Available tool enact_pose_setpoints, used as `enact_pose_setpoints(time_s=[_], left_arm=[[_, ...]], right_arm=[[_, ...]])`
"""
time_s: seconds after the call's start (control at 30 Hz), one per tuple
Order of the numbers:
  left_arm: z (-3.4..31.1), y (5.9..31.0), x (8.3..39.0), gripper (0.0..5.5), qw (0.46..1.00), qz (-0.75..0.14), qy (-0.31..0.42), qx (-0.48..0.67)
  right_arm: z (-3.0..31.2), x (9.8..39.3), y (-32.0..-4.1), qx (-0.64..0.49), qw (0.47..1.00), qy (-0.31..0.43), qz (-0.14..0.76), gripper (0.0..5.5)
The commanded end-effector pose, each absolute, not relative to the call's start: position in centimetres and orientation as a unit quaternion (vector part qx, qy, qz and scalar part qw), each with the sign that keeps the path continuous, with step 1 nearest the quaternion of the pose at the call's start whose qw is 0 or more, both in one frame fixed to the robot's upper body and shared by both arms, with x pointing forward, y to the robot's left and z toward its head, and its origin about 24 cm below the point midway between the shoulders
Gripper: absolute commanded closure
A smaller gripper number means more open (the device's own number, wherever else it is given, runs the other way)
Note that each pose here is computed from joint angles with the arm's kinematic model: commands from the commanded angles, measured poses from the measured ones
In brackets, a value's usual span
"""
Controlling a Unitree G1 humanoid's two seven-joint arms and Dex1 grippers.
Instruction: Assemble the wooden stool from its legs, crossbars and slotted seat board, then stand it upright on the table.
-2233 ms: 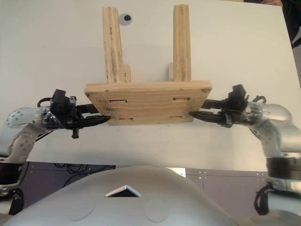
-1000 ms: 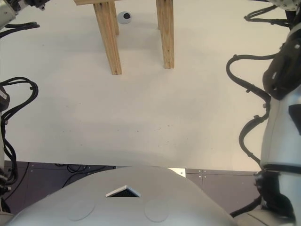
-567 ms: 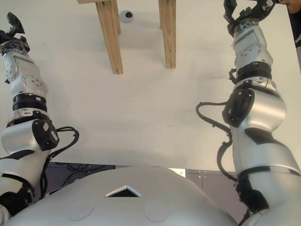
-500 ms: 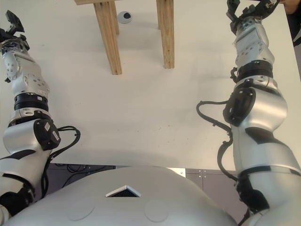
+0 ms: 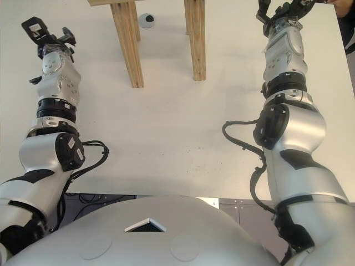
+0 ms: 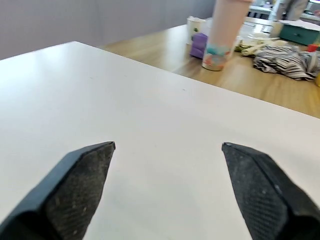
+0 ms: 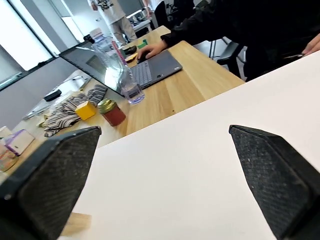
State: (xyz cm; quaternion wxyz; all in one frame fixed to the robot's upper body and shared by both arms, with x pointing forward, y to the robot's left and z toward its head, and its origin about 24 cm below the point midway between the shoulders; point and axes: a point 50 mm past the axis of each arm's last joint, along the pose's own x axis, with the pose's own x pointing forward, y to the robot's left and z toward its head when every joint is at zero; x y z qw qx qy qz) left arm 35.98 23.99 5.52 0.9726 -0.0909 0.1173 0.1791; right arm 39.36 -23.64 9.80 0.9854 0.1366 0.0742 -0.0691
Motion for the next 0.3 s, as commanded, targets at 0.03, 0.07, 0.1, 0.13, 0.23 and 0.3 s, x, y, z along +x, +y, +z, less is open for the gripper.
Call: enact_pose_setpoints(time_s=[0.03, 0.07, 0.1, 0.13, 0.23, 0.3], left_arm=[[3.3, 23.4, 34.8, 1.56, 0.966, 0.138, 0.165, -0.141], [3.2, 23.3, 34.8, 1.56, 0.965, 0.139, 0.175, -0.137], [4.0, 23.3, 35.3, 1.56, 0.97, 0.138, 0.149, -0.134], [4.7, 23.9, 35.7, 1.56, 0.969, 0.183, 0.142, -0.09], [6.5, 24.1, 36.3, 1.56, 0.979, 0.179, 0.085, -0.039], [6.7, 23.5, 36.4, 1.56, 0.987, 0.137, 0.074, -0.025]], right_arm=[[10.8, 39.6, -24.3, 0.075, 0.993, 0.089, -0.037, 0.78], [10.6, 39.6, -24.3, 0.088, 0.99, 0.099, -0.039, 0.78], [10.6, 39.6, -24.1, 0.1, 0.989, 0.104, -0.03, 0.78], [10.7, 39.7, -23.8, 0.115, 0.987, 0.107, -0.022, 0.78], [11.3, 40.0, -23.2, 0.142, 0.986, 0.084, 0.004, 0.78], [11.7, 40.0, -23.2, 0.157, 0.985, 0.063, 0.017, 0.78]])
